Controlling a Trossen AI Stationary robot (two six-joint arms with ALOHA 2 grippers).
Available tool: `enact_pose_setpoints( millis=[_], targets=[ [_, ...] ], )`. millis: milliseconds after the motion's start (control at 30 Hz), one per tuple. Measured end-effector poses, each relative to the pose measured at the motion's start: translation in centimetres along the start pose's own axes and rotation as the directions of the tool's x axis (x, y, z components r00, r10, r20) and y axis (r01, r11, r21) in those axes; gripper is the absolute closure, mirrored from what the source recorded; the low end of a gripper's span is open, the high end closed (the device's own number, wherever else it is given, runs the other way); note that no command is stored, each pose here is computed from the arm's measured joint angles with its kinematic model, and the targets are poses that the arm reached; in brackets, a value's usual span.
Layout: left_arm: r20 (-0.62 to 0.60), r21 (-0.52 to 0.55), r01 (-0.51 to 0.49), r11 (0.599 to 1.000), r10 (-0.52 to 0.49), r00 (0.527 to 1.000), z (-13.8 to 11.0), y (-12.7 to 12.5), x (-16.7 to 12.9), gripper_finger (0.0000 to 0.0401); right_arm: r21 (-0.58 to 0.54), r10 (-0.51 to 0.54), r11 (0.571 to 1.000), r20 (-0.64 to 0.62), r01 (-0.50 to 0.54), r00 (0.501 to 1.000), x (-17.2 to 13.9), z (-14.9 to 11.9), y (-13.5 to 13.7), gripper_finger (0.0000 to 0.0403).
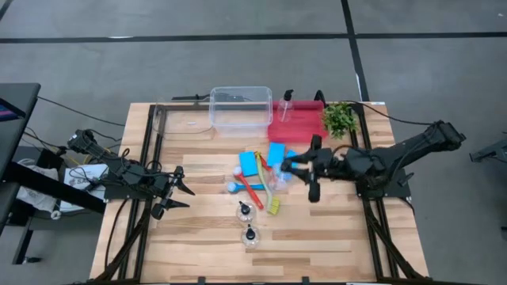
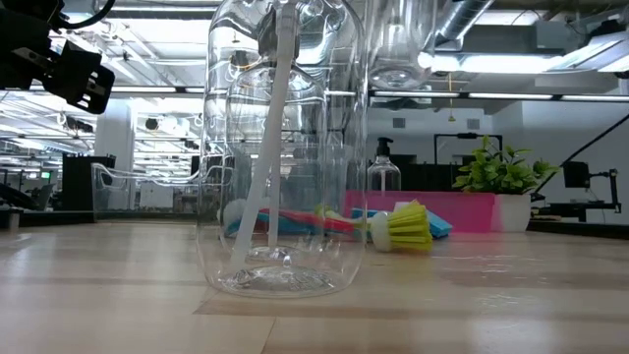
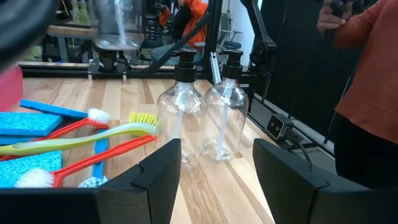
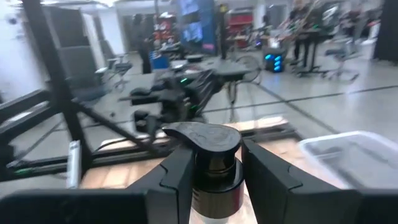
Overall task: Pick & Place Kitchen Sink Supplies
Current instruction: Put the transparent bottle into the red bin
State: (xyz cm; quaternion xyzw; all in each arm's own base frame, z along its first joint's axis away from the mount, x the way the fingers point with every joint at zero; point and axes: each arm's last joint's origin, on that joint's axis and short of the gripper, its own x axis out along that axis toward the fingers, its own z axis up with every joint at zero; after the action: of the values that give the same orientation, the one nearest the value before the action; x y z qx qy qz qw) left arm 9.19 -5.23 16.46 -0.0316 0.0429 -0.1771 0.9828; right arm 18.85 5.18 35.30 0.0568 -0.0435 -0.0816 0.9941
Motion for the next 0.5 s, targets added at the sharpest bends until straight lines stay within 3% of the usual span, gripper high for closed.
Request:
enact_pose_setpoints(
  millis=[500],
  targets=[
    [0.000,0.000,0.000,1.000,0.000,1.000,0.0,0.0,0.0,0.0199,-0.048,-0.280,0.958,0.077,0.284,0.957,0.5,1.4,-5.6,0.0321]
  ],
)
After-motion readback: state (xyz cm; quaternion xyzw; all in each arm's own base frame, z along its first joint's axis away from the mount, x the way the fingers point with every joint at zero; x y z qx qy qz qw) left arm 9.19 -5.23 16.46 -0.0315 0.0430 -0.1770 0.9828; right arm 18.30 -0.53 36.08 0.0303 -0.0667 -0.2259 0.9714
